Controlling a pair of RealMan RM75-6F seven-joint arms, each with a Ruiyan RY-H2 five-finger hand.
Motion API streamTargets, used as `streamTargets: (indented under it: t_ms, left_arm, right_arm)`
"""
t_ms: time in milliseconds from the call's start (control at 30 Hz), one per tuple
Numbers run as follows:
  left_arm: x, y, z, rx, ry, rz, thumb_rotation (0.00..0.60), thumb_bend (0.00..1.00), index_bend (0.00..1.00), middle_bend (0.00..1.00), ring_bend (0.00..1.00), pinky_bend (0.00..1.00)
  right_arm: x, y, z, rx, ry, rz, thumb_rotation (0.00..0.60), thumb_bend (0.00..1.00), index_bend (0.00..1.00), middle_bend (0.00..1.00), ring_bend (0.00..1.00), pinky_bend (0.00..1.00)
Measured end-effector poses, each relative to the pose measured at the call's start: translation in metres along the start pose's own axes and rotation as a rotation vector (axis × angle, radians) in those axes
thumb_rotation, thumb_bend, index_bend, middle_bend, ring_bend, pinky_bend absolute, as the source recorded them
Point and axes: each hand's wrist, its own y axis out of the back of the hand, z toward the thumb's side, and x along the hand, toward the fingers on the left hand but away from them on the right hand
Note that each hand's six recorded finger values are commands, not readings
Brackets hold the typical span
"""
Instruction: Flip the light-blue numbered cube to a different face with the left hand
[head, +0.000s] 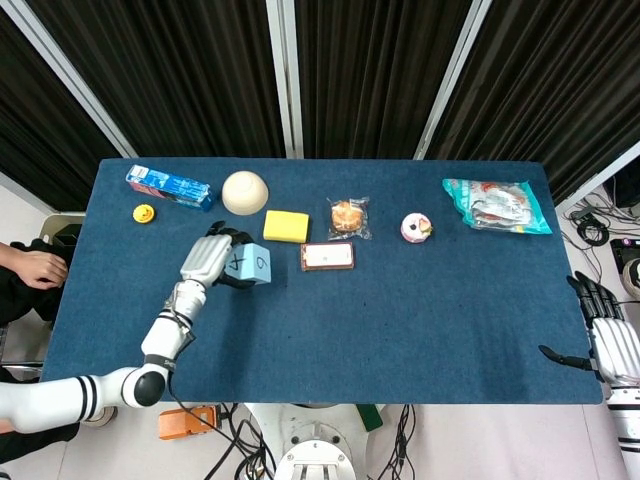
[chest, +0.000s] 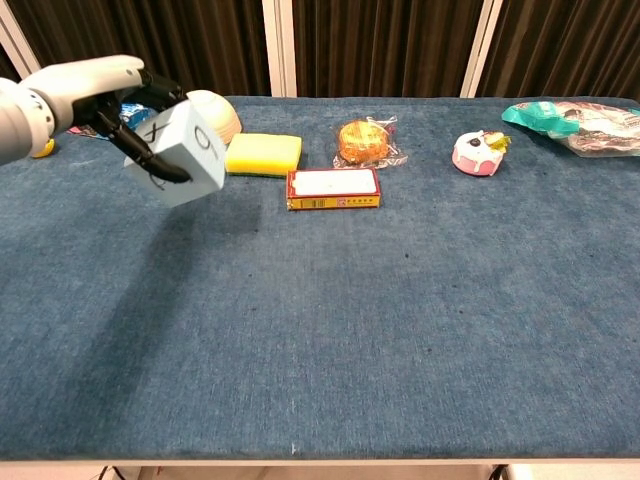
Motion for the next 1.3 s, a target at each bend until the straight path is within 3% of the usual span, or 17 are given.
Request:
streamTargets:
  t_ms: [167, 333, 500, 667, 900, 1000, 1167, 1300]
  left_arm:
    - [-0.004, -0.008, -0.008, -0.161, -0.110, -0.009, 0.600, 0.17, 0.43, 0.39, 0.13, 0.00]
    - [-0.002, -0.030, -0.026, -0.245, -0.160, -0.046, 0.600, 0.16, 0.43, 0.38, 0.12, 0.00]
    - [0.002, -0.056, -0.038, -0.234, -0.186, -0.080, 0.600, 0.16, 0.43, 0.38, 0.12, 0.00]
    - [0.006, -0.062, -0.046, -0.218, -0.181, -0.082, 0.600, 0.14, 0.42, 0.36, 0.09, 0.00]
    - [0.004, -0.058, -0.061, -0.147, -0.161, -0.080, 0.600, 0.09, 0.17, 0.15, 0.00, 0.00]
    - [0.001, -0.055, -0.066, -0.108, -0.156, -0.075, 0.600, 0.09, 0.14, 0.11, 0.00, 0.00]
    - [-0.006, -0.046, -0.072, -0.027, -0.161, -0.060, 0.600, 0.09, 0.00, 0.00, 0.00, 0.00]
    - [-0.015, -0.030, -0.073, 0.048, -0.168, -0.033, 0.600, 0.09, 0.00, 0.00, 0.00, 0.00]
  right_arm:
    - [-0.001, 0.000, 0.003, 0.002, 0.004, 0.001, 0.600, 0.02, 0.00, 0.04, 0.00, 0.10]
    - [-0.001, 0.001, 0.004, 0.006, 0.003, 0.003, 0.600, 0.02, 0.00, 0.04, 0.00, 0.10]
    - [0.000, 0.003, 0.004, 0.007, -0.002, -0.001, 0.600, 0.02, 0.00, 0.04, 0.00, 0.10]
    - [0.001, 0.003, 0.004, 0.002, -0.008, 0.002, 0.600, 0.02, 0.00, 0.04, 0.00, 0.10]
    - [0.002, 0.002, 0.003, -0.005, -0.010, 0.003, 0.600, 0.02, 0.00, 0.04, 0.00, 0.10]
    - [0.002, 0.003, 0.003, -0.008, -0.007, 0.003, 0.600, 0.02, 0.00, 0.04, 0.00, 0.10]
    - [0.002, 0.003, 0.003, -0.013, -0.003, 0.000, 0.600, 0.02, 0.00, 0.04, 0.00, 0.10]
    - [0.003, 0.005, 0.001, -0.012, -0.003, -0.005, 0.600, 0.02, 0.00, 0.04, 0.00, 0.10]
